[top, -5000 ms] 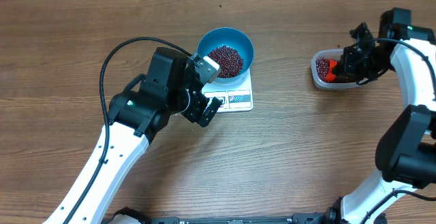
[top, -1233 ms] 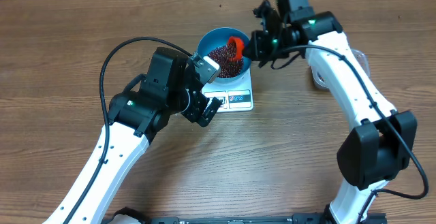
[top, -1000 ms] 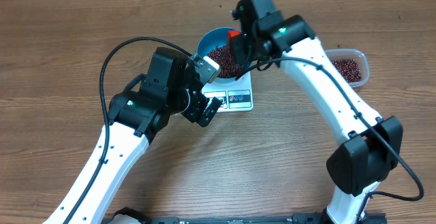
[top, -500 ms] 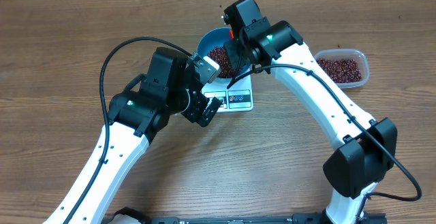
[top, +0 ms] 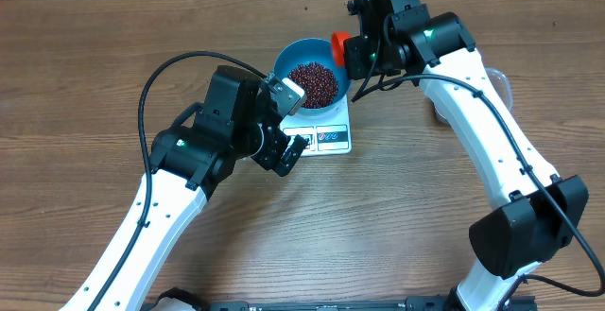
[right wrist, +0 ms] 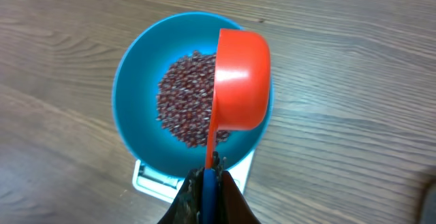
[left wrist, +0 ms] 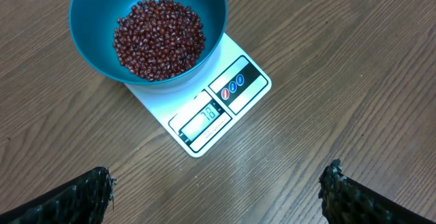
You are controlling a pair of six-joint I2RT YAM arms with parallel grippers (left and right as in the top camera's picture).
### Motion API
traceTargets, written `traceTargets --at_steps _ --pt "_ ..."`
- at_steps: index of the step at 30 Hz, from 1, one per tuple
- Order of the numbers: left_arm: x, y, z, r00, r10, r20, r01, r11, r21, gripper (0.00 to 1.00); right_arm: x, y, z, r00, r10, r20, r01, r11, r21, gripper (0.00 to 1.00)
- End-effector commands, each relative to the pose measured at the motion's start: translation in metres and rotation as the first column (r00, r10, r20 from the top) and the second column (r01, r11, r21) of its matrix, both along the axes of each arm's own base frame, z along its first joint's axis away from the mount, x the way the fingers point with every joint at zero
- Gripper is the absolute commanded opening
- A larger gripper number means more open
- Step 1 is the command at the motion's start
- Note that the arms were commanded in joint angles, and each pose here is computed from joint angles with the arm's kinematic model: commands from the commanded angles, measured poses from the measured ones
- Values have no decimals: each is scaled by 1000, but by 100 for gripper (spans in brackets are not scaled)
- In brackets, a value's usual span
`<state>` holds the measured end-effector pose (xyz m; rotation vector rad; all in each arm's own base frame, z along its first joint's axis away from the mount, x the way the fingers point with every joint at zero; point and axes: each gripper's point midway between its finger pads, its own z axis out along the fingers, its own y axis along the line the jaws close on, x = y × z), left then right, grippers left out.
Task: Scoop item into bowl and weigh 150g on scale
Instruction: 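Tip the scoop to pour beans into the teal bowl, then move the empty scoop back over the bean tub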
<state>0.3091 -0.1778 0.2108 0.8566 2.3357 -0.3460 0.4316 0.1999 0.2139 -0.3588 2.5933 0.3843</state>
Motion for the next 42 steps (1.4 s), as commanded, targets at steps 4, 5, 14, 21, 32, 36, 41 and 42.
traceTargets --at_steps 4,5,14,21,32,36,41,42 --pt "1 -2 13 1000 9 25 -8 1000 -22 100 -8 -1 40 999 54 6 -54 980 191 4" --pt "1 -2 13 1000 8 25 -8 1000 -22 100 -8 -12 43 999 38 -6 -36 977 210 4" --pt "1 -2 13 1000 8 25 -8 1000 -22 100 -22 -155 43 964 -216 -156 247 943 223 4" --pt "1 -2 13 1000 9 25 -8 1000 -22 100 -43 -230 33 912 -342 -225 384 905 184 4" --pt "2 -1 13 1000 9 25 -8 1000 -22 100 -61 -280 6 846 -462 -267 487 872 36 4" --pt "1 -2 13 1000 8 25 -8 1000 -22 100 -64 -289 -1 833 -487 -263 500 866 -18 4" --pt "1 -2 13 1000 9 25 -8 1000 -22 100 -71 -303 -22 804 -525 -279 515 850 -114 4" --pt "1 -2 13 1000 9 25 -8 1000 -22 100 -71 -304 -24 803 -527 -278 516 848 -118 4"
